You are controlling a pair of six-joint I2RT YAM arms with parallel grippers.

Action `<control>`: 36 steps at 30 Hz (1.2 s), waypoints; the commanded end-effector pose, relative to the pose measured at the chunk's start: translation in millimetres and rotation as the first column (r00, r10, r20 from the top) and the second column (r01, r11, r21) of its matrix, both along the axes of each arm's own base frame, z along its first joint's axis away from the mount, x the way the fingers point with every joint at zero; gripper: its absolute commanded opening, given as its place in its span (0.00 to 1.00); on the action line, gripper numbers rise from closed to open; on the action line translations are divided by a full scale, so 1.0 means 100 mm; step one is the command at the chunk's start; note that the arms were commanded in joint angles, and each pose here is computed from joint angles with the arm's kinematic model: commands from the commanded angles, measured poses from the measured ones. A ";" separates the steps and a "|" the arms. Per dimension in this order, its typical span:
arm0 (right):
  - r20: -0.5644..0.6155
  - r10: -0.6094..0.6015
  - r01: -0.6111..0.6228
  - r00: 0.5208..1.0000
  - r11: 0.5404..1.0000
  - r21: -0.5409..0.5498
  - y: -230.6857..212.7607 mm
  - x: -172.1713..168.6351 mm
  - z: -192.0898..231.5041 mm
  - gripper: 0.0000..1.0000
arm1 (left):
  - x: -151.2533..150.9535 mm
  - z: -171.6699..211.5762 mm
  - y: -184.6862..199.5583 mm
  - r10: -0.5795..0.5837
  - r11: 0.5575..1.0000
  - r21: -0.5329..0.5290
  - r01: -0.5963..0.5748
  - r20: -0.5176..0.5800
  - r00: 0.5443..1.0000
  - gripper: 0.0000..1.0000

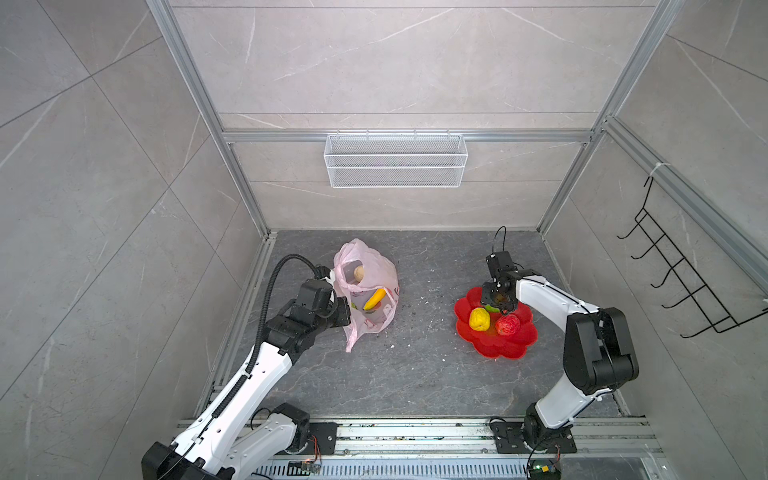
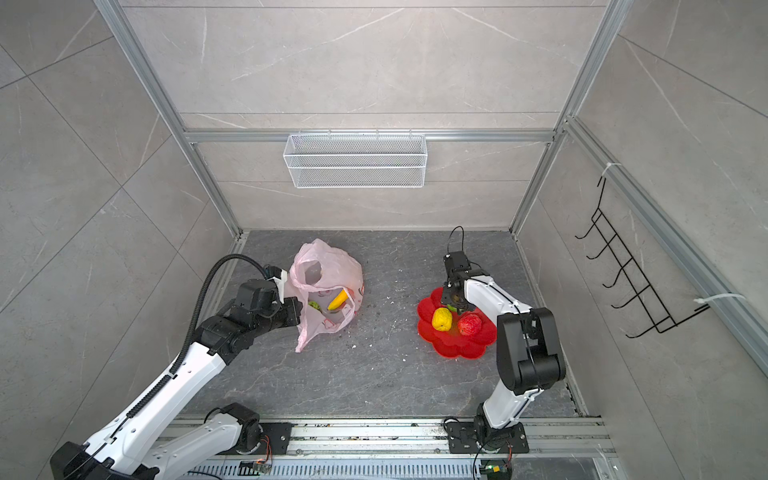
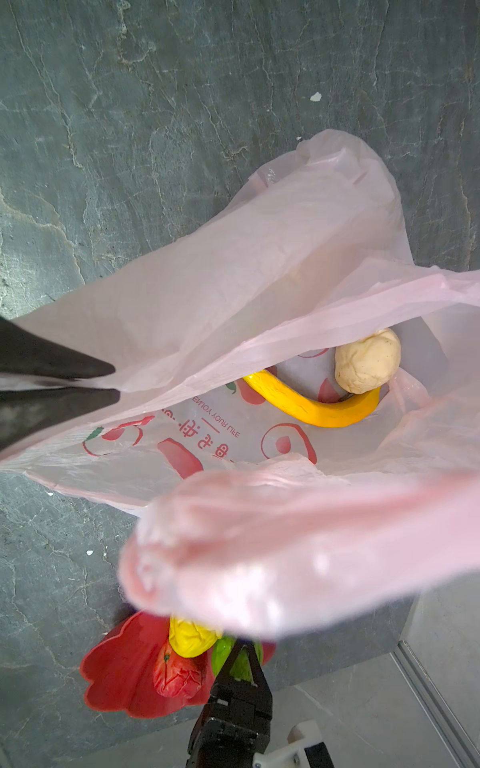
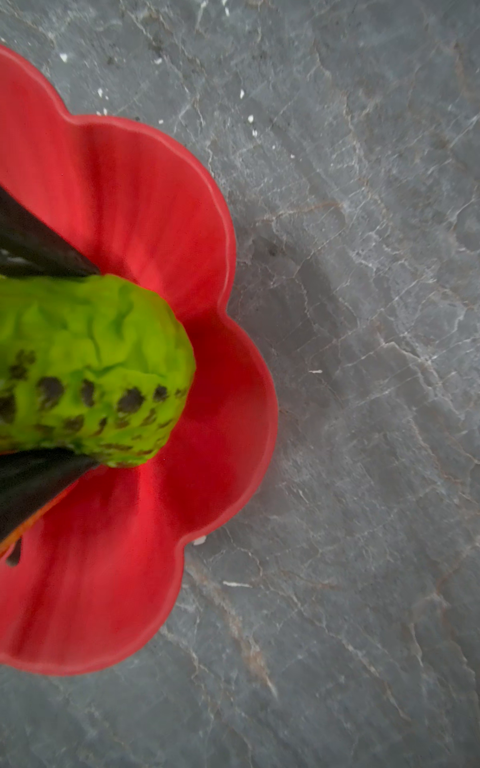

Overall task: Take the fake fruits out of the plastic bag
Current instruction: 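Lower the green custard apple into the red bowl and open the right gripper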

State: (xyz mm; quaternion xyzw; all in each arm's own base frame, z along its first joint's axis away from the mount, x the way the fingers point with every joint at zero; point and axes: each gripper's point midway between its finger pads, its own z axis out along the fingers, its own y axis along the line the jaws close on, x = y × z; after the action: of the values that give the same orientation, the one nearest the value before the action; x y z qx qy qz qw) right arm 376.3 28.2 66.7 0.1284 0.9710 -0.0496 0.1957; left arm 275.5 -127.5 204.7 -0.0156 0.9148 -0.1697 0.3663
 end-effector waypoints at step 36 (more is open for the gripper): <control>0.236 0.167 -0.177 0.957 0.984 0.023 0.17 -0.08 1.04 0.82 | -0.34 -0.07 0.04 -0.086 0.996 0.016 0.087 -0.046 0.995 0.03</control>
State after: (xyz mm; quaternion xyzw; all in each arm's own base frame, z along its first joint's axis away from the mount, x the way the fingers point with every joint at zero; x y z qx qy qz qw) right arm 369.3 32.0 133.8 0.0892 0.9611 -0.0265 0.2599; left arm 245.5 -120.0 194.9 0.0068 0.9273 -0.1659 0.3355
